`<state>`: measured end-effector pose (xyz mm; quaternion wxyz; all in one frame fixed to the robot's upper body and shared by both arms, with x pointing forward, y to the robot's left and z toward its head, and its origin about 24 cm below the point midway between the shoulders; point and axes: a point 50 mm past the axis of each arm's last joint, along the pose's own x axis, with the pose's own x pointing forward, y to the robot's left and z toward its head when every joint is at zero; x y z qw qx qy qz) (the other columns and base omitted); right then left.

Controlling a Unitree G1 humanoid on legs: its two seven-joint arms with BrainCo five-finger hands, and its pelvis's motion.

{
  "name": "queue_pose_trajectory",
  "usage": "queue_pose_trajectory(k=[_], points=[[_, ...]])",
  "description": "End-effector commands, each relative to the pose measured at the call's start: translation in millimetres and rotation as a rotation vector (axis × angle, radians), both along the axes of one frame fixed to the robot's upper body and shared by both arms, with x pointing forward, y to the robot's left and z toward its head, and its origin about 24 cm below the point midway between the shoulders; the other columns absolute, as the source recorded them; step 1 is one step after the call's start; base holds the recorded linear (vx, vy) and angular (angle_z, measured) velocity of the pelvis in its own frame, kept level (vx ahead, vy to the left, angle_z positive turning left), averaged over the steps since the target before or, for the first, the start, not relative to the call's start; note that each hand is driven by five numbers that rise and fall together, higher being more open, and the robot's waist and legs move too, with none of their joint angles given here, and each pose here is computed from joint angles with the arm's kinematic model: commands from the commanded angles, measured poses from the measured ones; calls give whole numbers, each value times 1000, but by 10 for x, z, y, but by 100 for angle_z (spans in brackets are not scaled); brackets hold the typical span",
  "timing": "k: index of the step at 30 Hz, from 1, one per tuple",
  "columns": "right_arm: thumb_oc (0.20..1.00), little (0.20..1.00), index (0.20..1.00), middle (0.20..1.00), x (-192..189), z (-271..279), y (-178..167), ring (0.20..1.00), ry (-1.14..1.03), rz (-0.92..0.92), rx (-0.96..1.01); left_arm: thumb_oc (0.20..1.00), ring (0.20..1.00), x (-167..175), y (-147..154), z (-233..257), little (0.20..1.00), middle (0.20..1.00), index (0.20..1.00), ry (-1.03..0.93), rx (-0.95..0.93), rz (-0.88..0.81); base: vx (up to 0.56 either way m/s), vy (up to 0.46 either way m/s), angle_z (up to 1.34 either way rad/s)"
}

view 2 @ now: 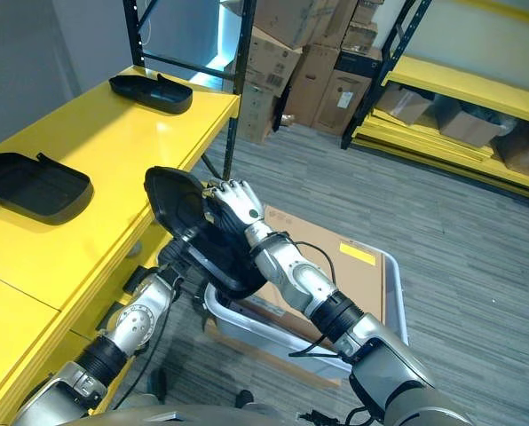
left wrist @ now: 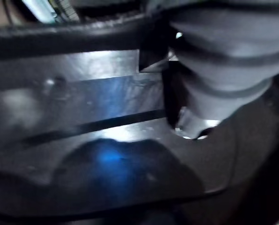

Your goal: Move parts from the plastic box to the shelf.

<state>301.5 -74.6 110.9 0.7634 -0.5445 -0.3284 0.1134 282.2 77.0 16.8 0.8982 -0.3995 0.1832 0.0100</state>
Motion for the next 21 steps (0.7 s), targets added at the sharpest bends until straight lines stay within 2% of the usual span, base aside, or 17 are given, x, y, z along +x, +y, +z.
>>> queue_pose_trajectory(k=[1,6,14,16,17,19,21], points=[[200,200,200,200,-299,45,507,200,40,276,120,200,200,388,-299,680,200,200,200,-238,-115,68,17,6,6],[200,200,200,200,-300,-22,562,200,114,266,179,200,200,399,-412,780,200,200,200,-224,-337,76,3,2,1],[200,200,200,200,-305,-37,581,200,158,254,269,200,200,354,-522,934,200,200,200,-318,-323,8,0,0,0],[423,423,423,423,-305,-28,566,423,164,252,309,200,200,351,-503,949,200,200,200,-338,-305,16,0,0,0],[1000,1000,1000,1000,-297,-19,507,1000,195,235,379,200,200,360,-430,974,200,200,200,-396,-236,36,0,0,0],[1000,1000,1000,1000,-310,-35,338,1000,223,195,500,200,200,373,-268,1011,200,200,200,-467,-108,91,0,0,0],[1000,1000,1000,1000,-321,-144,-41,1000,269,33,706,200,200,361,-20,1043,200,200,200,-600,191,174,14,6,-4]])
